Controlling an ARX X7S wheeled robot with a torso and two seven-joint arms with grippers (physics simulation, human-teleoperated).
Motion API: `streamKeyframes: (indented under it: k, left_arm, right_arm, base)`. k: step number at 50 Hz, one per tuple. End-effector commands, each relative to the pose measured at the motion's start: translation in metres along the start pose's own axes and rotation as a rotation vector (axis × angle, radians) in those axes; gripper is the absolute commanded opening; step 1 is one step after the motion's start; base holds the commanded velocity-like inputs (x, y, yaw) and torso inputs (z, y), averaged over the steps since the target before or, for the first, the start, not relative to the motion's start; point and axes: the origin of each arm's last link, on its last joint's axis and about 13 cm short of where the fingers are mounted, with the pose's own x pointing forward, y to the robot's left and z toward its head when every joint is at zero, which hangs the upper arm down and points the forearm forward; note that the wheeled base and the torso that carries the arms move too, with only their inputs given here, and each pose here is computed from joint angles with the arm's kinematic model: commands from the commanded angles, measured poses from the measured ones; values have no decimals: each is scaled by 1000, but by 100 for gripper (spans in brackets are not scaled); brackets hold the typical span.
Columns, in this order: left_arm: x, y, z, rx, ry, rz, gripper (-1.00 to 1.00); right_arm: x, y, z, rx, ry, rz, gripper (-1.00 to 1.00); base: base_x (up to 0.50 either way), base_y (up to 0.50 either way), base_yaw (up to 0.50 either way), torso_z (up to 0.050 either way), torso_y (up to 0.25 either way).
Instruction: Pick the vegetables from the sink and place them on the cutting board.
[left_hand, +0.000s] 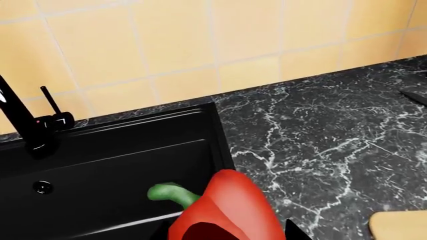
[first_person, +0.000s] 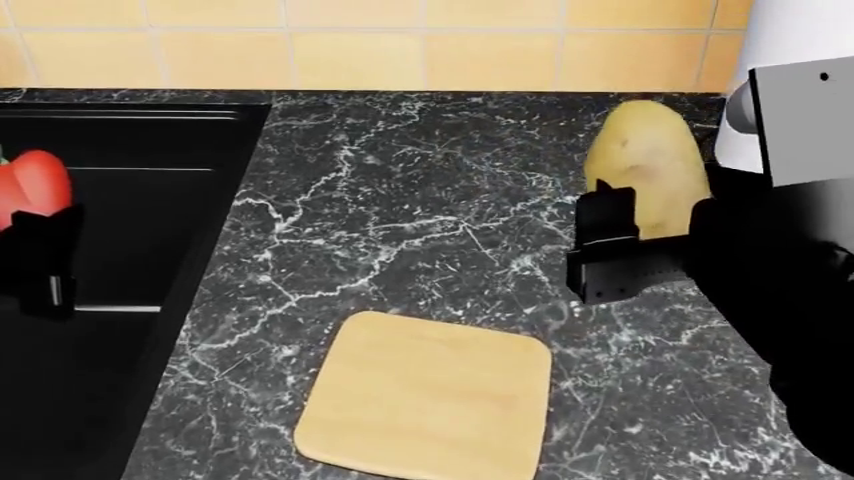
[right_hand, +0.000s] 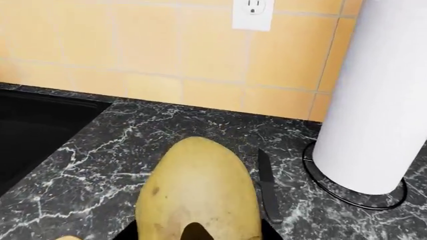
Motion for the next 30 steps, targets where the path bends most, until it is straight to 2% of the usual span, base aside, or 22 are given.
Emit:
streamKeyframes:
  k: [1, 3, 5, 8, 19, 21, 24, 30]
  left_arm:
    - [0, 5, 4, -27, -15, 31, -100]
    - [-1, 3, 7, -23, -22, 26, -100]
    - [-1, 0, 8, -15, -25, 20, -100]
    - [-2, -1, 10, -11, -32, 11, -100]
    - [1, -4, 12, 1, -31, 3, -100]
    - [-6, 2, 11, 3, -30, 1, -100]
    - [-2, -1, 10, 3, -26, -6, -100]
    - [-1, -7, 9, 3, -27, -28, -100]
  right_arm:
    - [-1, 15, 19, -70, 92, 93, -100]
    - [-1, 22, 23, -134, 182, 141, -100]
    - [-1, 28, 30, -133, 203, 168, -100]
    - [-1, 37, 32, -182, 266, 207, -100]
    - [10, 48, 39, -189, 354, 235, -100]
    - [13, 52, 40, -211, 376, 251, -100]
    - [15, 55, 39, -237, 416, 245, -100]
    - [19, 60, 34, -234, 456, 254, -100]
  base:
    - [0, 0, 0, 0, 0]
    - [0, 0, 0, 0, 0]
    - [0, 0, 0, 0, 0]
    - [0, 0, 0, 0, 0]
    - [0, 0, 0, 0, 1]
    - [0, 0, 0, 0, 0]
    - [0, 0, 0, 0, 0]
    - [0, 0, 0, 0, 0]
